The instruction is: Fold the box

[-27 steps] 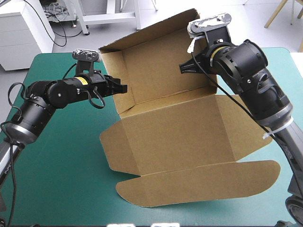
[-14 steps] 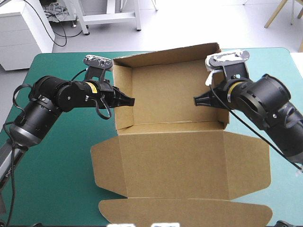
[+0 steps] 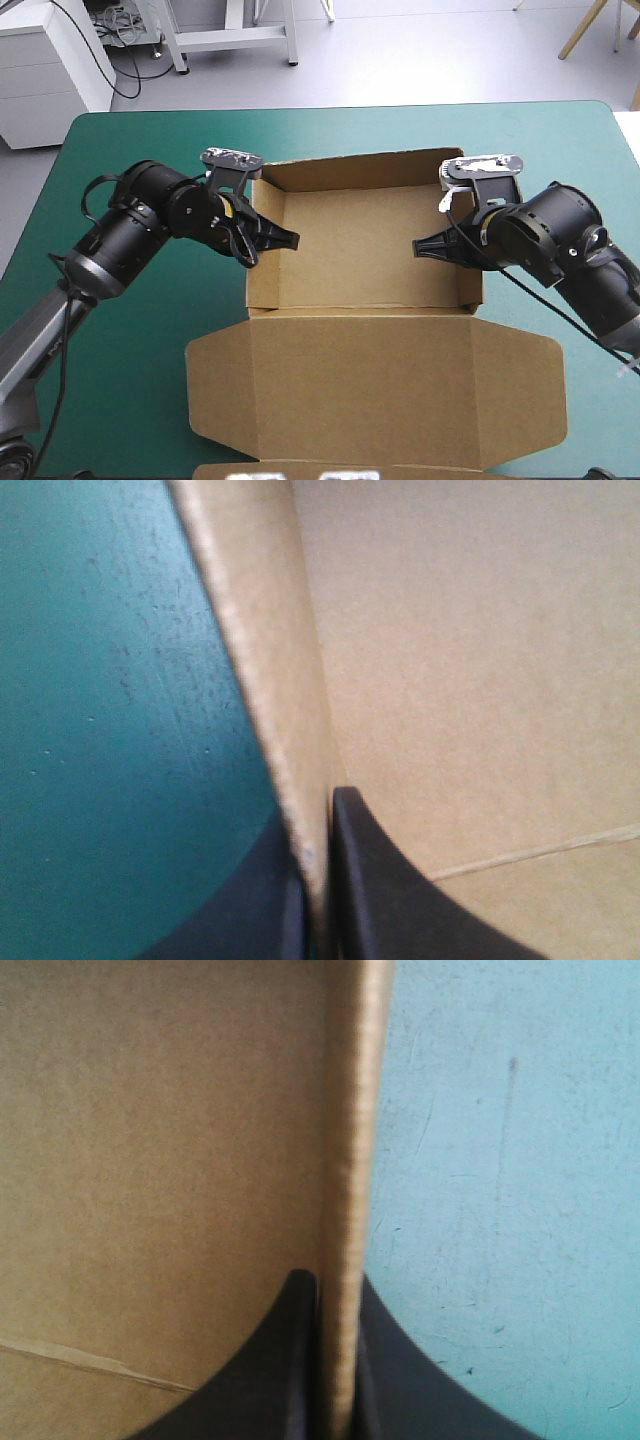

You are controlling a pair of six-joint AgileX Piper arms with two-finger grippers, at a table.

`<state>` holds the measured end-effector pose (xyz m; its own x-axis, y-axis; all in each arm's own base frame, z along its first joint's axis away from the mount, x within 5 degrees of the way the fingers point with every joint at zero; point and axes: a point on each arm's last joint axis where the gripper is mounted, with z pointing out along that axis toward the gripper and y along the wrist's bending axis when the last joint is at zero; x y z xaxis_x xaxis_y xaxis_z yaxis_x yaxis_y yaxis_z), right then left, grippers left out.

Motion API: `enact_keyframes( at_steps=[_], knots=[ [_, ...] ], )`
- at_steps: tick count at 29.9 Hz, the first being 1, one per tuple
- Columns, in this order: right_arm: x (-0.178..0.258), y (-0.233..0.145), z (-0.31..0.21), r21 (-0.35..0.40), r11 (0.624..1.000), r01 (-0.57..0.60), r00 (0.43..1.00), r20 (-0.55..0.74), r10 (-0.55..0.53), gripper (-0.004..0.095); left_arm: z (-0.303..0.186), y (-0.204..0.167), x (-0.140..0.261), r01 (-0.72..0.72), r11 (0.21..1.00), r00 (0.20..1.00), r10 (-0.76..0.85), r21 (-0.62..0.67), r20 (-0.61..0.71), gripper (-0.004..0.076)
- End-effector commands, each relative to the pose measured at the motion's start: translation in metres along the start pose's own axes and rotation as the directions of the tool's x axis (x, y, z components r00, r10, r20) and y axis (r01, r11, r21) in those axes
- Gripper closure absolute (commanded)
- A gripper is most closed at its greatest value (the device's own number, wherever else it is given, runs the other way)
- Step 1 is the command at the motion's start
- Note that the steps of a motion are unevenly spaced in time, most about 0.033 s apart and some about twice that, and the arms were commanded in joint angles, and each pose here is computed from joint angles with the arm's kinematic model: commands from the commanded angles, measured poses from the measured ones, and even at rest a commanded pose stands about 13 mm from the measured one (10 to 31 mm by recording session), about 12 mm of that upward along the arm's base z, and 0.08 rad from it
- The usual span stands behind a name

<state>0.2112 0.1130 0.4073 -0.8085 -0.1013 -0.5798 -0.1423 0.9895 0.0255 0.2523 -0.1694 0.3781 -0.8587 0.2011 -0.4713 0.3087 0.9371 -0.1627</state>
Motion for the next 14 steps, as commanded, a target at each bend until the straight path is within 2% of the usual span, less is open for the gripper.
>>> enact_keyframes(
  at_steps=[1, 6, 14],
  knots=[
    [-0.007, -0.011, -0.008, -0.025, 1.000, 0.011, 0.998, 0.056, -0.010, 0.0922, -0.001, -0.010, -0.008, -0.056, 0.998, 0.996, 0.059, -0.039, 0.073, 0.0734],
    [-0.009, -0.016, 0.025, 0.004, 1.000, 0.004, 1.000, -0.028, -0.004, 0.0922, 0.030, -0.018, -0.010, -0.064, 0.997, 0.998, 0.064, -0.052, 0.001, 0.0734],
    [-0.022, -0.023, 0.074, -0.037, 0.999, -0.028, 0.992, -0.121, 0.023, 0.0922, 0.072, -0.017, -0.013, -0.050, 0.995, 0.996, 0.043, -0.089, -0.082, 0.0734]
  ],
)
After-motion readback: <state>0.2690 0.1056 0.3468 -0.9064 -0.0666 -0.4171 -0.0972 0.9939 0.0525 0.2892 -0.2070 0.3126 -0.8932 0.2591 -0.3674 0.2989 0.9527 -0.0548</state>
